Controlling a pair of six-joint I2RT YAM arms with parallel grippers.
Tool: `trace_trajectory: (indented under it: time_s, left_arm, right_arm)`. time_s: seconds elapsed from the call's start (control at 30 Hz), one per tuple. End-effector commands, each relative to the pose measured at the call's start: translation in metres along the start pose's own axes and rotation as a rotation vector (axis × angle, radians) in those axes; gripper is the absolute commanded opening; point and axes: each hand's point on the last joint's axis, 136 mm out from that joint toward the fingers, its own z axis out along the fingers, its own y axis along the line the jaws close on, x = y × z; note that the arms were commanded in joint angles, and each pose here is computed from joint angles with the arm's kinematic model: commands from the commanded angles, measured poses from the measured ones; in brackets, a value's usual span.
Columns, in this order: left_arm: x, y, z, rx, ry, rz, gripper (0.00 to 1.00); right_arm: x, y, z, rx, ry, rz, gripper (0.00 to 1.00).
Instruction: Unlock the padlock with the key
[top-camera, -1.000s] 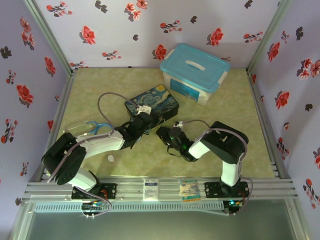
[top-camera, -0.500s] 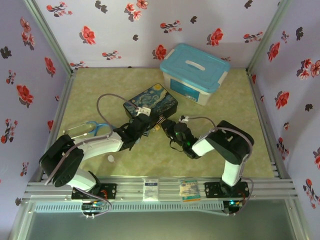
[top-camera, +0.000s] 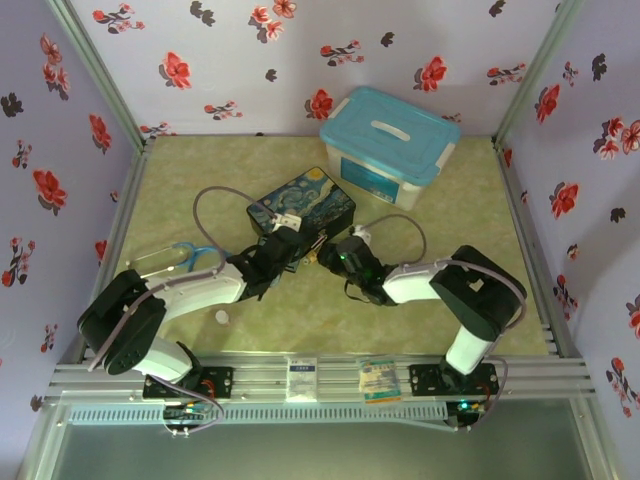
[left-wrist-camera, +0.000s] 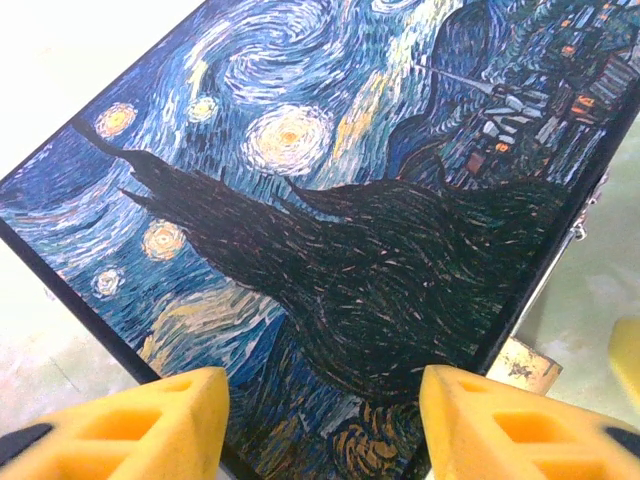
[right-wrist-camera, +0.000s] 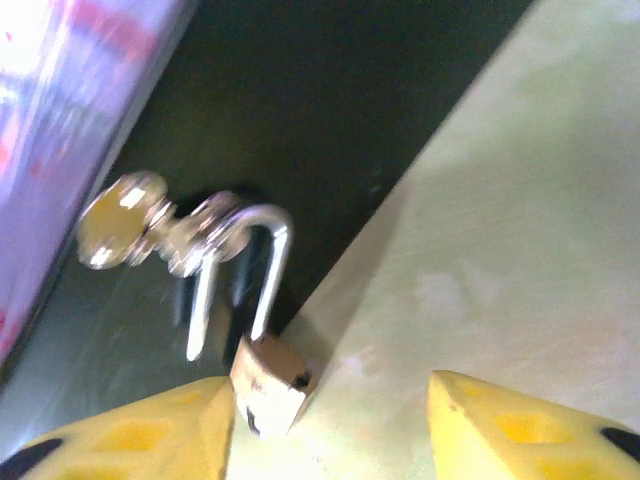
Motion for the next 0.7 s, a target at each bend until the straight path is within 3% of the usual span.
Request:
trace_trajectory:
  time_s: [0.0,0.17,0.37,0.43,0.47,0.67]
  left_arm:
    - [0.034,0.003,-0.006,0.011,0.138,0.063,0.57]
    - [-0.004,0.014,-0.02,-0.029,0.086,-0.074,0.67]
    - [-0.023,0.051,-0.029,-0.065,-0.012,-0.455,0.76]
    - [-0.025,0.061,-0.027,-0.08,-0.037,-0.508,0.79]
    - [-0.026,0.066,-0.025,-0.094,-0.044,-0.534,0.89]
    - [-0.018,0.079,0.01,-0.154,0.009,-0.57,0.9]
  right_arm:
    - [0.016,-0.02,-0.01,0.173,0.109,-0.352,0.59]
    - [0.031,-0.003,0.002,0.103,0.168,-0.416,0.64]
    - [0.025,0.001,0.01,0.142,0.122,-0.468,0.64]
    - [0.026,0.004,0.012,0.133,0.108,-0.494,0.64]
    - [0.026,0.005,0.013,0.136,0.101,-0.518,0.64]
    - [0.03,0.006,0.027,0.168,0.095,-0.598,0.66]
